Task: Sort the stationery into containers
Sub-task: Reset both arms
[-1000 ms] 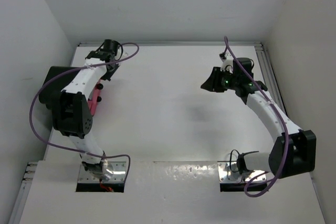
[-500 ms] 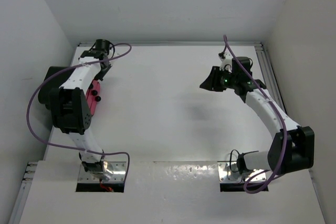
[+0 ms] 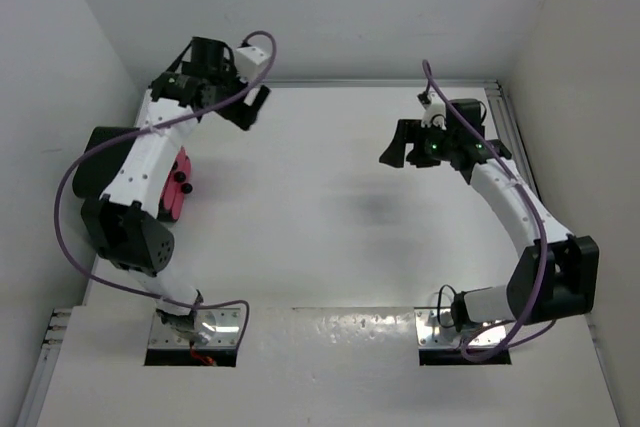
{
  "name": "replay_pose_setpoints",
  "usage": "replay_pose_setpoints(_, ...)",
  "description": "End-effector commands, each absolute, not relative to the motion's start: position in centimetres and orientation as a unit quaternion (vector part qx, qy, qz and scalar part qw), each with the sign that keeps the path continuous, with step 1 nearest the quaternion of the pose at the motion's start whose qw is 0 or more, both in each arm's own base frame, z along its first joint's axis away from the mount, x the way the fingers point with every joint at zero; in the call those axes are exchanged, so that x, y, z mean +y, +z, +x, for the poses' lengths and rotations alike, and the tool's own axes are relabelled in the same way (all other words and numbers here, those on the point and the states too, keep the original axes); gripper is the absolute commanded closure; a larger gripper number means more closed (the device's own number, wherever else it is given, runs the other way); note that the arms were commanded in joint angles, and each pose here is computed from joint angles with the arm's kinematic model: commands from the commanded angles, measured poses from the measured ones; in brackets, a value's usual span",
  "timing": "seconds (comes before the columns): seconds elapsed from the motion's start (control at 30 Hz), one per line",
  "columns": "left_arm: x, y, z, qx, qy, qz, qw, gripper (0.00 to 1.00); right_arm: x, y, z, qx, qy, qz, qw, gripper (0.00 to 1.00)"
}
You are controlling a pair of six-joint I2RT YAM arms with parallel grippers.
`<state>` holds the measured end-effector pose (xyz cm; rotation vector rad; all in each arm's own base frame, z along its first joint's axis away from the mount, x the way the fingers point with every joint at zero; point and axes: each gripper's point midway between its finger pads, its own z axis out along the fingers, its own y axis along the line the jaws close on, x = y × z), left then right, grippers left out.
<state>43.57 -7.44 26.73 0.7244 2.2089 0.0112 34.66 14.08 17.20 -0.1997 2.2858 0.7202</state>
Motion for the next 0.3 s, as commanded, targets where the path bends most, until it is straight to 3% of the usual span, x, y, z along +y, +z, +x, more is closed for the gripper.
replay_pose_setpoints(0.0, -15.0, 29.2, 40.9, 0.836, -0.115, 0.301, 0.444, 0.06, 10.3, 17.9, 36.2, 0.897, 0.223, -0.068, 0.375, 0.18)
replay_pose_setpoints(0.1, -16.8, 28.0, 40.8, 0.838, -0.149, 0.287, 0.439, 0.0, 8.2, 17.8, 36.3, 0.904, 0.197, -0.053, 0.376, 0.12)
replay_pose_setpoints(0.27, -16.9, 25.9, 41.1, 0.847, -0.14, 0.258, 0.444, 0.0, 4.9, 17.4, 36.1, 0.907, 0.175, -0.017, 0.382, 0.1)
